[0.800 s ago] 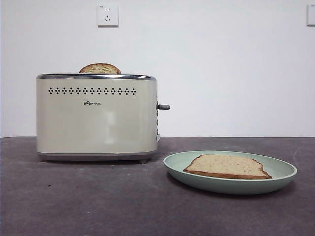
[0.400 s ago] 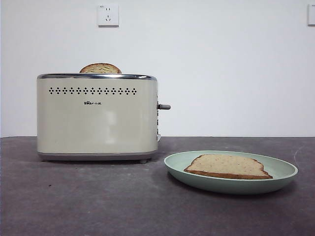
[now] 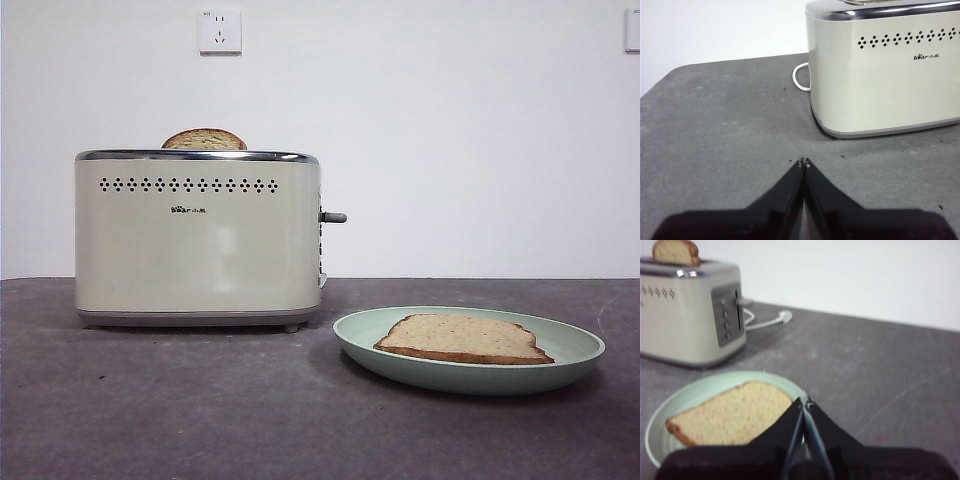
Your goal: Take the bread from the toaster,put the bread on the plate,put the plate on the table
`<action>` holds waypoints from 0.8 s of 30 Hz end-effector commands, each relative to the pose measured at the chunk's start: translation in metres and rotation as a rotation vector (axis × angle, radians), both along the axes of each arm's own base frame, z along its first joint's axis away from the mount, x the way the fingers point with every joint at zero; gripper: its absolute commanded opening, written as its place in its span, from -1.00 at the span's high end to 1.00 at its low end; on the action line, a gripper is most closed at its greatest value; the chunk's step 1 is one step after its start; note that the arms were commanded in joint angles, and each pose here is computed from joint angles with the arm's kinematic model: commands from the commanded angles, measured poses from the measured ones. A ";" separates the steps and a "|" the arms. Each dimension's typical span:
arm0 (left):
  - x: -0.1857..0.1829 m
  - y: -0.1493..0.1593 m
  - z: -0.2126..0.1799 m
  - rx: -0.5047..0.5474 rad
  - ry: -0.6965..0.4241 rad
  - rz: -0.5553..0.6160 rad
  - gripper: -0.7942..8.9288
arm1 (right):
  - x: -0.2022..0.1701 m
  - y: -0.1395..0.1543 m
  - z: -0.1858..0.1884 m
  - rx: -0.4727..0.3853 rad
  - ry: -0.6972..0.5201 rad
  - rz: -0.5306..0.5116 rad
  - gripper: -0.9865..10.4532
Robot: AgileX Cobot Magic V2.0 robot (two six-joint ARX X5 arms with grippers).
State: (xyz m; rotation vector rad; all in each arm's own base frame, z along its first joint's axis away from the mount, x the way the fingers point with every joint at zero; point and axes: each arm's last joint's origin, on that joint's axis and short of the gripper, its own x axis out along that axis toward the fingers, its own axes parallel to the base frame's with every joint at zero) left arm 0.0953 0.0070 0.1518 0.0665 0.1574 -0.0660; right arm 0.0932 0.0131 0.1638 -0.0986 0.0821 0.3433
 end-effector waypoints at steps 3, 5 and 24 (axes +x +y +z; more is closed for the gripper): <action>0.000 0.000 -0.004 -0.004 0.006 0.004 0.84 | 0.001 0.000 -0.014 0.036 0.073 -0.010 0.82; 0.000 0.000 -0.004 -0.004 0.006 0.004 0.84 | 0.001 0.000 -0.014 0.037 0.069 -0.009 0.82; 0.000 0.000 -0.004 -0.004 0.006 0.004 0.84 | 0.001 0.000 -0.014 0.076 0.083 -0.015 0.82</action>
